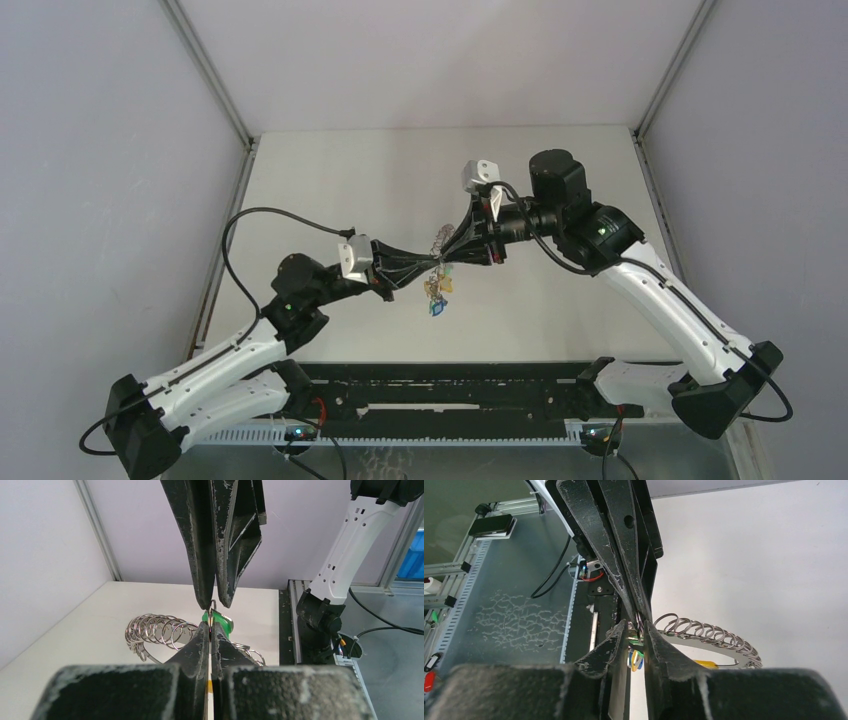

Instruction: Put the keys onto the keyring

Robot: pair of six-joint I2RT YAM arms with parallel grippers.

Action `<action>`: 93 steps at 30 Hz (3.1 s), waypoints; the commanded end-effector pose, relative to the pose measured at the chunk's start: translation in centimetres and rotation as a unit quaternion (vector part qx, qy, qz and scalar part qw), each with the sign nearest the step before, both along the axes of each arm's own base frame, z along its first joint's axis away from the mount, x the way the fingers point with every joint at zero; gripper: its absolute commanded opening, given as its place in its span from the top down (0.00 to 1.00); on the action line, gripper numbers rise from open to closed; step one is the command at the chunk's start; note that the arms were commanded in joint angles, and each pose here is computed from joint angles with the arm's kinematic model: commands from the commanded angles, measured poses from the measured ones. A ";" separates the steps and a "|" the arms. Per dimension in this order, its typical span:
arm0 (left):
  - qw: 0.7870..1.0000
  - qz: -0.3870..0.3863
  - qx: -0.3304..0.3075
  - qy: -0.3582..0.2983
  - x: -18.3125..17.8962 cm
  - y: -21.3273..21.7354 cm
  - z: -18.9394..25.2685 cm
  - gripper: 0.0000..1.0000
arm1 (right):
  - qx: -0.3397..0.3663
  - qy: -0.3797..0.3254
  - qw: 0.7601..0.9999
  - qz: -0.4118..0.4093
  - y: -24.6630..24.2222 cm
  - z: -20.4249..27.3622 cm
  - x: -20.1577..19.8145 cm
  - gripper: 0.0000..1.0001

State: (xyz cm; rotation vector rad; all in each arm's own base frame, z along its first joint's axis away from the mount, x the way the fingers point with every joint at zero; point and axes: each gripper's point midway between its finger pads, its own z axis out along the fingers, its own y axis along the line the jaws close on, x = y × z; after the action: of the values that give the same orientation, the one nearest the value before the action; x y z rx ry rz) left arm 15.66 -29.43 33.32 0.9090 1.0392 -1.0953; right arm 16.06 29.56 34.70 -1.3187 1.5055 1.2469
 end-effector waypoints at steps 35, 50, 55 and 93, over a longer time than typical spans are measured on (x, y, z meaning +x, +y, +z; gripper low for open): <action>0.994 0.028 -0.098 -0.042 -0.8 2.4 4.8 1.00 | -0.011 -0.021 0.999 -0.040 -1.3 1.3 0.7 0.91; 0.996 -0.007 -0.088 -0.034 -1.5 1.5 4.8 1.00 | 0.041 -0.093 0.994 0.043 -0.2 2.9 -0.5 0.70; 0.996 -0.010 -0.086 -0.033 -1.5 1.3 4.7 1.00 | 0.029 -0.087 0.994 0.051 0.1 1.8 -0.3 0.69; 0.999 0.006 -0.042 -0.019 -0.8 1.1 2.5 0.99 | -0.083 -0.116 0.990 0.017 -1.5 -0.7 0.7 1.00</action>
State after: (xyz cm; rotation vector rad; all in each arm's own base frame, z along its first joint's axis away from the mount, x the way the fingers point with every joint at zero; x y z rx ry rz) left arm 15.63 -28.95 33.73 0.8360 1.0410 -1.1265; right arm 16.56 28.78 33.08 -1.5229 1.4439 1.0731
